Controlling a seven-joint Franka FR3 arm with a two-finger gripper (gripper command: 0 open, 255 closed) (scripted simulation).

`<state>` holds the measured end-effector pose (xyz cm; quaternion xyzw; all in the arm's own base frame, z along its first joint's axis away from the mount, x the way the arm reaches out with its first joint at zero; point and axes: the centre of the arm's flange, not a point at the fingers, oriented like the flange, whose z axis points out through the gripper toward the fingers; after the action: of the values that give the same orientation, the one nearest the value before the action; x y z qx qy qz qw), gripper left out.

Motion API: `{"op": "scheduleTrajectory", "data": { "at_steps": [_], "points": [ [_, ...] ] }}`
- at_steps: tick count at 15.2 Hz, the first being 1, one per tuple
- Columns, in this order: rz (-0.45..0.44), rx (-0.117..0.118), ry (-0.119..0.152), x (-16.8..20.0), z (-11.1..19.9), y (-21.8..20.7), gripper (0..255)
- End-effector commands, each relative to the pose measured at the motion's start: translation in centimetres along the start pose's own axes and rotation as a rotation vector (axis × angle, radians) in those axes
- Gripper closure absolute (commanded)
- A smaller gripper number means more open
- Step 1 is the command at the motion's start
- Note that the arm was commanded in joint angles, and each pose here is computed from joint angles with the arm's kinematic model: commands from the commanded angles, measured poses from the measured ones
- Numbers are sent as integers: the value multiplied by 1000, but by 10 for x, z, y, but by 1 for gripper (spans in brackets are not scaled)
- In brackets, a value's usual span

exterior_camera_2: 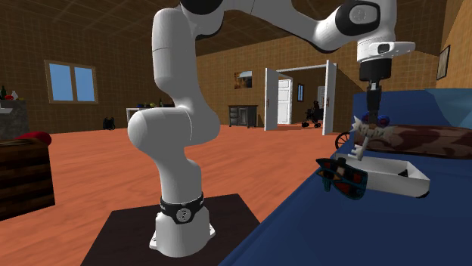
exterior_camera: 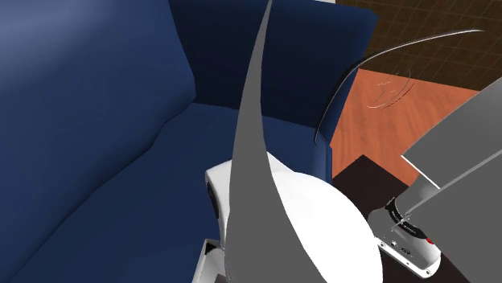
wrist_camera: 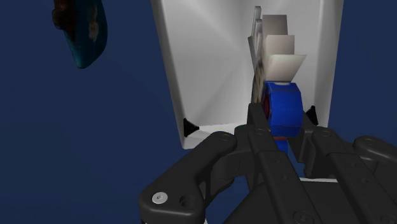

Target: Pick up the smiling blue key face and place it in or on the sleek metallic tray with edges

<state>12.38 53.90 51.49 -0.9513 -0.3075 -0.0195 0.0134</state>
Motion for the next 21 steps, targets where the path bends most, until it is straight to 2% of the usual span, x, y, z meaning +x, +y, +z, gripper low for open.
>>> {"op": "scheduleTrajectory", "data": {
  "at_steps": [1,4,5,10,14,21],
  "points": [
    [0,0,0,0,1,0,255],
    [0,0,0,0,1,0,255],
    [0,0,0,0,1,0,0],
    [0,0,0,0,1,0,0],
    [0,0,0,0,-49,0,0],
    [0,0,0,0,-49,0,0]
  ]
}}
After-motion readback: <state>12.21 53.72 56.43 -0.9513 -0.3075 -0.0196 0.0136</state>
